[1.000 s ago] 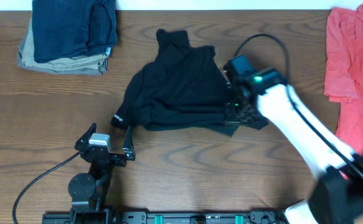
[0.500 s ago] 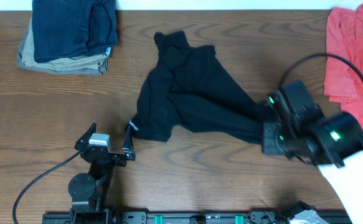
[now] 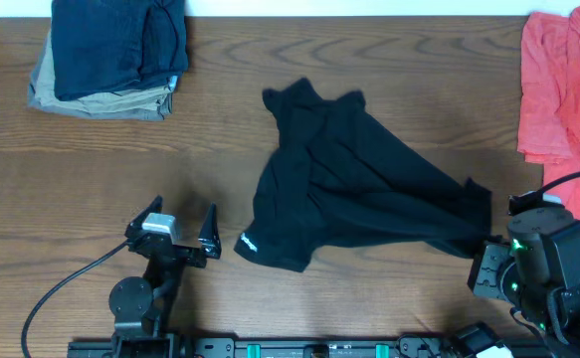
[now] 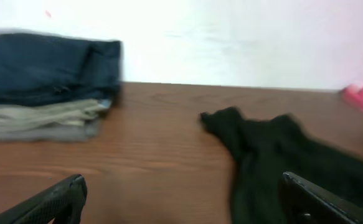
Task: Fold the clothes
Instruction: 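Reach the left gripper to the t-shirt's left edge and grasp it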
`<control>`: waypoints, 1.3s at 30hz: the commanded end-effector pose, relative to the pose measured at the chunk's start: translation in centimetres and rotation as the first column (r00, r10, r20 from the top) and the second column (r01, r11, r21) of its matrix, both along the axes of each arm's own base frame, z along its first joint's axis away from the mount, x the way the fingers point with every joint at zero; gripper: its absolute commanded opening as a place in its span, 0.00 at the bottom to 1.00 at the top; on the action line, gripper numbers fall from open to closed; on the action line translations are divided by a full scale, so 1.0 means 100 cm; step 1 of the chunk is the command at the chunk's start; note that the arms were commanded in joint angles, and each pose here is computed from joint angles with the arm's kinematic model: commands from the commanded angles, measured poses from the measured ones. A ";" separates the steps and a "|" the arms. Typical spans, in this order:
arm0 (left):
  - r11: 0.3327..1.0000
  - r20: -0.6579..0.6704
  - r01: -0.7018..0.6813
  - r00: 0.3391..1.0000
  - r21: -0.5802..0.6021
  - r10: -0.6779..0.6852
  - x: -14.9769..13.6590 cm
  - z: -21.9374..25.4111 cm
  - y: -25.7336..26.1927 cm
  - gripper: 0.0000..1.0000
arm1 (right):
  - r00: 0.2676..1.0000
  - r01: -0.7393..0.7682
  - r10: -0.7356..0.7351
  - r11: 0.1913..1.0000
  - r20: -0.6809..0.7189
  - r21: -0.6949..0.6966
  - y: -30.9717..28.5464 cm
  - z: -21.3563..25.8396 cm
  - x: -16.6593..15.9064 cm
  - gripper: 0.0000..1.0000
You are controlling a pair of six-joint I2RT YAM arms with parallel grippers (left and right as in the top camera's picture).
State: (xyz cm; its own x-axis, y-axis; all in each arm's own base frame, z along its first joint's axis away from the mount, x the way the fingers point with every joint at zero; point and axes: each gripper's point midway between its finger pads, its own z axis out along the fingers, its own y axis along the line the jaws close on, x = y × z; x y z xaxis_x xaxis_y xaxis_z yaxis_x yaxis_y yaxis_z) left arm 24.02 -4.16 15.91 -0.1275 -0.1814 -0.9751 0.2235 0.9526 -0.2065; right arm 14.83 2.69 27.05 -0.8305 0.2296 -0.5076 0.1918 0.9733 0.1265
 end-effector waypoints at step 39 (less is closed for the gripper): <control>0.969 -0.967 -0.088 0.128 -0.233 -0.221 -0.030 -0.080 -0.036 0.98 | 0.991 0.055 -0.073 0.987 -0.115 -0.149 0.008 -0.035 0.064 0.01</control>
State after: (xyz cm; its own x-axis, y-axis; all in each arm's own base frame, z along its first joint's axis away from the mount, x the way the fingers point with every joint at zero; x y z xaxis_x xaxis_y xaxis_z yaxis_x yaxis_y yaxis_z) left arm 21.08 -7.19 8.50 -0.9776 -0.2088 -0.0262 -0.1764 0.8810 -0.4390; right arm 20.81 3.81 23.81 -0.8767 0.2000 -0.4374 0.2347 0.9717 -0.0263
